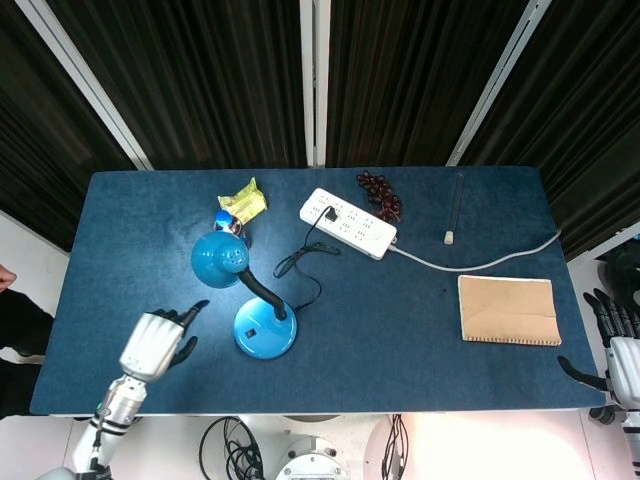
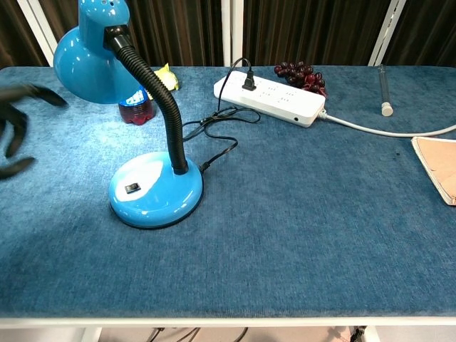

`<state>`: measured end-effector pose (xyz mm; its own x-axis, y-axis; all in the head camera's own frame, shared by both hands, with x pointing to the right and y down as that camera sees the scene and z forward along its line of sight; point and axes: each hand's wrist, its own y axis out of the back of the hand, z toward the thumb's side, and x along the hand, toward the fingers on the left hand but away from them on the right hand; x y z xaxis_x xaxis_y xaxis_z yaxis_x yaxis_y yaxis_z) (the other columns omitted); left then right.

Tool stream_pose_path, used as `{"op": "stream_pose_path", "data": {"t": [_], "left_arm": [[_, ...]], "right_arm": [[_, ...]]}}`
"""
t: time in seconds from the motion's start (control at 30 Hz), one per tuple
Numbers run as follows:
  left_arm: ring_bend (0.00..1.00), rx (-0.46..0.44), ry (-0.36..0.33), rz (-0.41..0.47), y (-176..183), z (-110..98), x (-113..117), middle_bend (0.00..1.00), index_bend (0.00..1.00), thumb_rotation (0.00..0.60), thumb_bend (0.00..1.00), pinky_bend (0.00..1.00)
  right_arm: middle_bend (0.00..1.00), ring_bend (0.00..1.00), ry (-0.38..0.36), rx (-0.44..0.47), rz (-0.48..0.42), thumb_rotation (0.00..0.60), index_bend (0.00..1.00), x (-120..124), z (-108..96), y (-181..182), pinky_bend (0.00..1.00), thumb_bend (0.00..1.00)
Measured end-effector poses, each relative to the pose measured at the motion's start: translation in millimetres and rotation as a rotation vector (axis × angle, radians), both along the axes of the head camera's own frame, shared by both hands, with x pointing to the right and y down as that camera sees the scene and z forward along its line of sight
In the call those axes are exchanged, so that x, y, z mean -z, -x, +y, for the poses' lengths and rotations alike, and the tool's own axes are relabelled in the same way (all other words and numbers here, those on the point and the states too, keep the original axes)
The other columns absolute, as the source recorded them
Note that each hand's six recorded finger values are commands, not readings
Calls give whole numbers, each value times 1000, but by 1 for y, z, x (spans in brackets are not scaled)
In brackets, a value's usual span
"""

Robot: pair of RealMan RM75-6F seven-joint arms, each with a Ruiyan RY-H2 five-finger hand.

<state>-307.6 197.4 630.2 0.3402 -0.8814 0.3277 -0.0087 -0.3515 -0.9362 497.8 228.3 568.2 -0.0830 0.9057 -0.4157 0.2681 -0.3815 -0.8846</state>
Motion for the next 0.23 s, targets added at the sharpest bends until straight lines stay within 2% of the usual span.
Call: {"op": "stream_pose_path", "data": {"t": [0.03,0.1,0.23], "left_arm": [[62,21,-11,-13,9,-2,5,111,151,600,130,202],[0,69,-9,-44,28,-4,15,8,116,600,74,34],[0,144,-2,-78,61,-6,33,0,96,600,60,0]], "right_arm": [[0,0,0,0,1,600,0,0,0,0,0,139],[0,0,-2,-1,2,600,0,0,0,0,0,139],[0,0,-11,1,5,600,0,1,0,1,0,138]]}}
